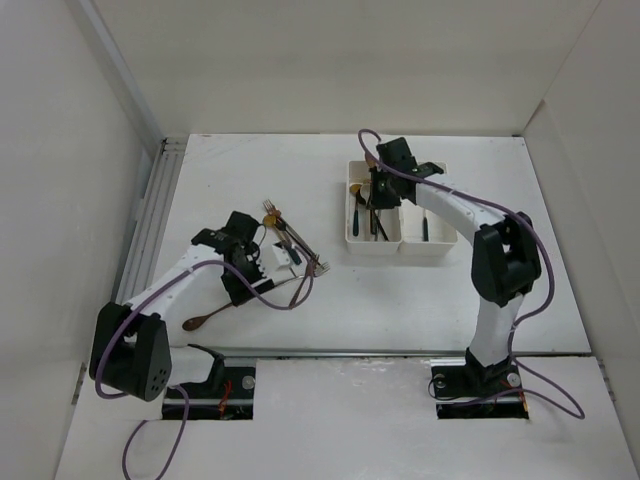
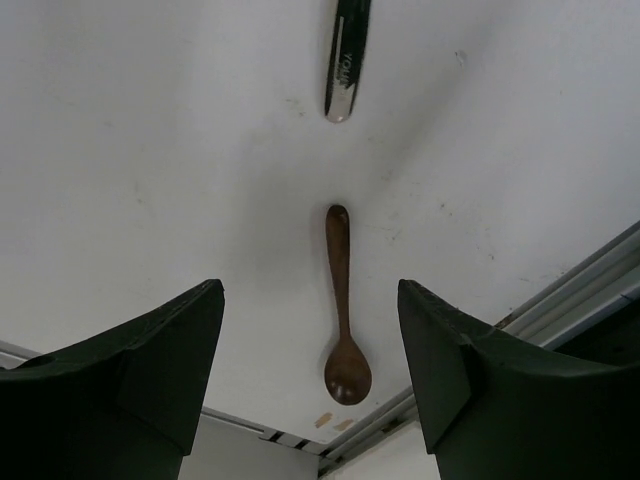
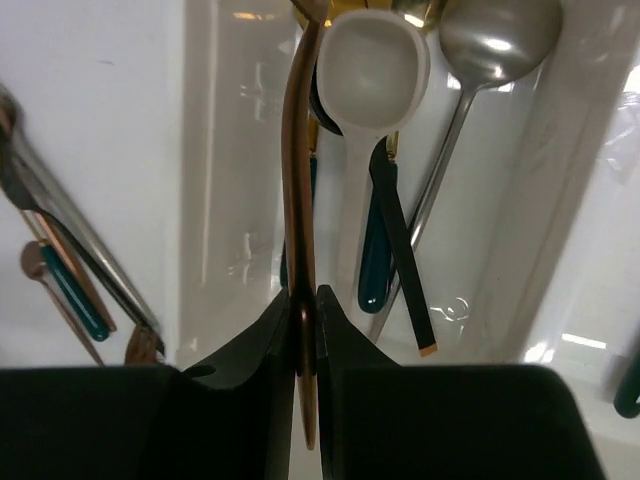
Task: Sort the eating utensils into containers
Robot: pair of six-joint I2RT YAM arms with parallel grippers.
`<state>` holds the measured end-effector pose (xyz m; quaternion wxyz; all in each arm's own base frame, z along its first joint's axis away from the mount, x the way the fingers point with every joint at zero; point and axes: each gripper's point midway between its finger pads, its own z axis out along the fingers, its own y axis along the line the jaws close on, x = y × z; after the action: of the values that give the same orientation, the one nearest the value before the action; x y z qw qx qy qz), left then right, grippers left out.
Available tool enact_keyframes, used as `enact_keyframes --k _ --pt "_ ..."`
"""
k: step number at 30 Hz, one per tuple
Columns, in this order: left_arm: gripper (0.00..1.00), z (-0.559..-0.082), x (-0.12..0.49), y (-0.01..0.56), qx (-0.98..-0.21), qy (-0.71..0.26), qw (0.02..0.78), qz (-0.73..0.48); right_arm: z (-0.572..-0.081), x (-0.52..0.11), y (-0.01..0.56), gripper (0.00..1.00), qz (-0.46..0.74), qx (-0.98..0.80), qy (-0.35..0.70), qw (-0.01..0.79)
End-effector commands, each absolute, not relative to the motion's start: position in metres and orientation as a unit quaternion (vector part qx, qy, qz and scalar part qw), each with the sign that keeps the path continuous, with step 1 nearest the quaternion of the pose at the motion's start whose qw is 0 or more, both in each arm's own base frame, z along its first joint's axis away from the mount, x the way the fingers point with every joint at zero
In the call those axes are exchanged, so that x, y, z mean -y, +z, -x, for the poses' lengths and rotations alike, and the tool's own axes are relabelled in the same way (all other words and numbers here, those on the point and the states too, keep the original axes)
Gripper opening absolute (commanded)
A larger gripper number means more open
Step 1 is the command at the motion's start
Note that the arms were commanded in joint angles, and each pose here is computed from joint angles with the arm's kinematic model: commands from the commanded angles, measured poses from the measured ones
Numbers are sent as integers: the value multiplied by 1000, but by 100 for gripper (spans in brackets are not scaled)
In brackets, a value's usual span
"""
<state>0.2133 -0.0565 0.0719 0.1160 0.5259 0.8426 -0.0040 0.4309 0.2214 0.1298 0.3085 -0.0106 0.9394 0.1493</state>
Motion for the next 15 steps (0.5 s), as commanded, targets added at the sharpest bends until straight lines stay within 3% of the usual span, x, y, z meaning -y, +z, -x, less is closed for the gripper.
enact_keyframes --k 1,5,6,9,15 --pt "67 -209 48 64 -823 26 113 -557 -442 -229 122 8 15 -939 149 311" --pt "68 -201 34 48 -817 53 80 -569 -449 -228 116 22 6 -942 145 301" --pt "68 -198 31 45 -817 57 73 -569 -449 -228 110 33 6 -944 143 296" --pt "67 -185 16 31 -808 73 36 -584 -445 -228 111 54 8 -945 147 294" --pt "64 -175 -1 15 -801 98 8 -591 -440 -225 125 59 16 -940 149 306"
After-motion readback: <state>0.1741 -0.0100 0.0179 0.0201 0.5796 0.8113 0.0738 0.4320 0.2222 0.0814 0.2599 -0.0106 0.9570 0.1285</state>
